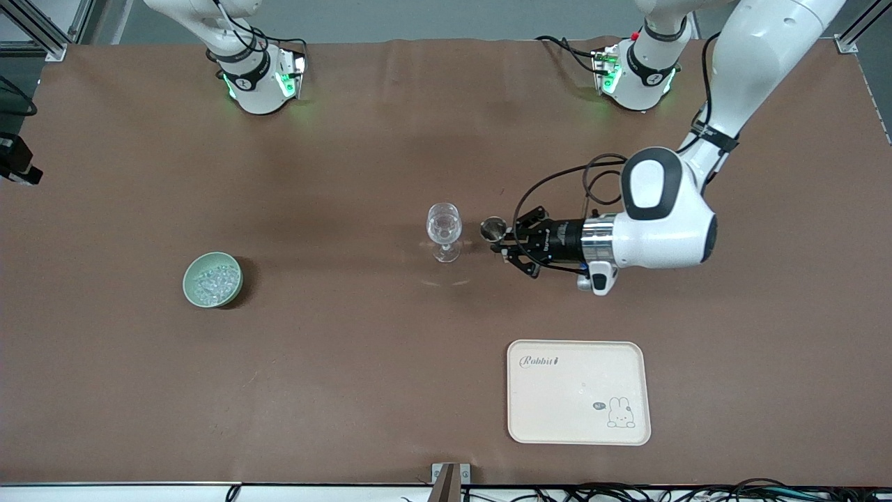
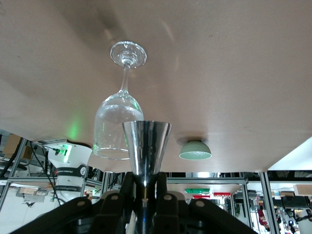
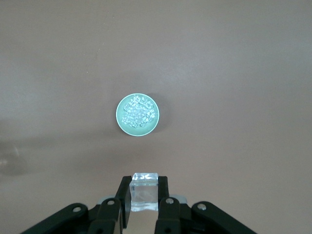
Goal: Pour wine and add ice with both arms
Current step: 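Tilt the silver jigger over the wine glass with the left gripper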
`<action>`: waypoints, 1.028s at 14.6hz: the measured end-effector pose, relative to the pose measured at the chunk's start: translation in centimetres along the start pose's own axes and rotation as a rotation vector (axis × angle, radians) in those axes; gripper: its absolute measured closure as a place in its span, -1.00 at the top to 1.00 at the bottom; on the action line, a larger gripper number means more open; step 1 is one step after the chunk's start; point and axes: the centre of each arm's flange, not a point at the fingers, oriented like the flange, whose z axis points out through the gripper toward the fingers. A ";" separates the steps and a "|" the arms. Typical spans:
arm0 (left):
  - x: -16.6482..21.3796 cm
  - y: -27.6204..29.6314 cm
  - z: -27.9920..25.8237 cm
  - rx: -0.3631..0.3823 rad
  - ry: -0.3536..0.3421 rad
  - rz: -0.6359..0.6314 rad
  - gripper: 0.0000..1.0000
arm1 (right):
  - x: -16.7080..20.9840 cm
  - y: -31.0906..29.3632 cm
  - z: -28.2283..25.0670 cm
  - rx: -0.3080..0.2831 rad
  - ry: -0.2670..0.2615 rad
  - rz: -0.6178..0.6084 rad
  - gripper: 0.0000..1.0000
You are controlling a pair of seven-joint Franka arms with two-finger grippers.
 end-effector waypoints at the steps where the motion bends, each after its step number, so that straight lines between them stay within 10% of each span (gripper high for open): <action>1: -0.5 -0.3 0.8 0.007 0.011 0.000 -0.58 | 0.0 0.0 0.0 0.000 0.000 0.000 -0.50; 15: -3.2 -2.8 6.5 0.099 0.253 -0.019 -0.58 | 0.0 -0.2 0.0 0.000 -0.003 -0.004 -0.50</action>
